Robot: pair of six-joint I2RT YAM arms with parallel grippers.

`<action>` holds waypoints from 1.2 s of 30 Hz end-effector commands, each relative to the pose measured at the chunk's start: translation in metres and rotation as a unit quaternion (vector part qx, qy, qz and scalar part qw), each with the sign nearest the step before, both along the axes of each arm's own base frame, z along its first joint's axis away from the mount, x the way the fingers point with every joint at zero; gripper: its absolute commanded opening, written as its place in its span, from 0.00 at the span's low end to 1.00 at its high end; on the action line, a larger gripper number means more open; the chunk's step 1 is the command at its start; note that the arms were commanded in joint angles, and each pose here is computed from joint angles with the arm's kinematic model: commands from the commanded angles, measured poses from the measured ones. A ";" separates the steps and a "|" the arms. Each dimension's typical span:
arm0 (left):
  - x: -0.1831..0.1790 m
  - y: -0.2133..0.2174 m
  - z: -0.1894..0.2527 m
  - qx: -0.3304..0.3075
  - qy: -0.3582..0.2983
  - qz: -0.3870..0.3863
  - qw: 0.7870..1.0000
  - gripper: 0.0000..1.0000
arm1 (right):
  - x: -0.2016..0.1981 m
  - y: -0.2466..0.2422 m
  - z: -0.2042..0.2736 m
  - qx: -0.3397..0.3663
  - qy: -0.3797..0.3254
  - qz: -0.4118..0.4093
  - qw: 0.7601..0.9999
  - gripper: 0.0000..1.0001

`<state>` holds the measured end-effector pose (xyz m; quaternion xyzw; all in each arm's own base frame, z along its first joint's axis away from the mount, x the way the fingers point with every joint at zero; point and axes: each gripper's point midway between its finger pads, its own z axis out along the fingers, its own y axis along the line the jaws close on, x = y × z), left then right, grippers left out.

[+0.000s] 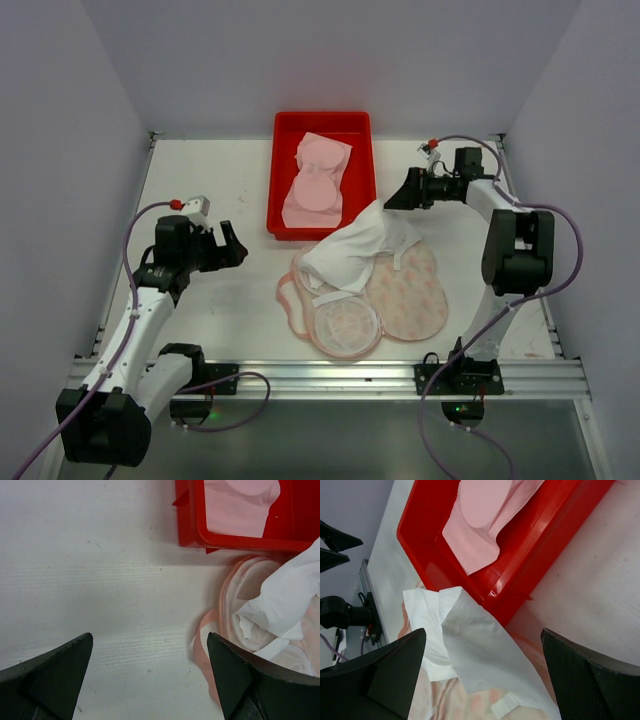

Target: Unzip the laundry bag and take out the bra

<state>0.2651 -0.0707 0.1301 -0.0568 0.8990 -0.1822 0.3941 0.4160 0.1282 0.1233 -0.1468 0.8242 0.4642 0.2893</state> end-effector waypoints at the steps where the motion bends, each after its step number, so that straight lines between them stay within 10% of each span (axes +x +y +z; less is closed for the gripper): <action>1: 0.002 -0.001 0.004 -0.003 -0.014 -0.011 1.000 1.00 | -0.008 0.009 0.001 0.018 0.012 0.039 0.999 0.99; 10: 0.002 -0.001 0.004 -0.003 -0.014 -0.009 1.000 1.00 | -0.024 0.024 -0.005 0.032 0.048 0.074 0.996 0.94; 23: 0.002 -0.003 0.005 -0.006 -0.015 -0.013 1.000 1.00 | -0.054 0.022 0.028 0.007 0.018 0.047 0.999 0.00; 36: 0.001 -0.002 0.004 -0.005 -0.013 -0.012 1.000 1.00 | -0.123 0.067 0.188 -0.126 -0.229 0.050 0.964 0.00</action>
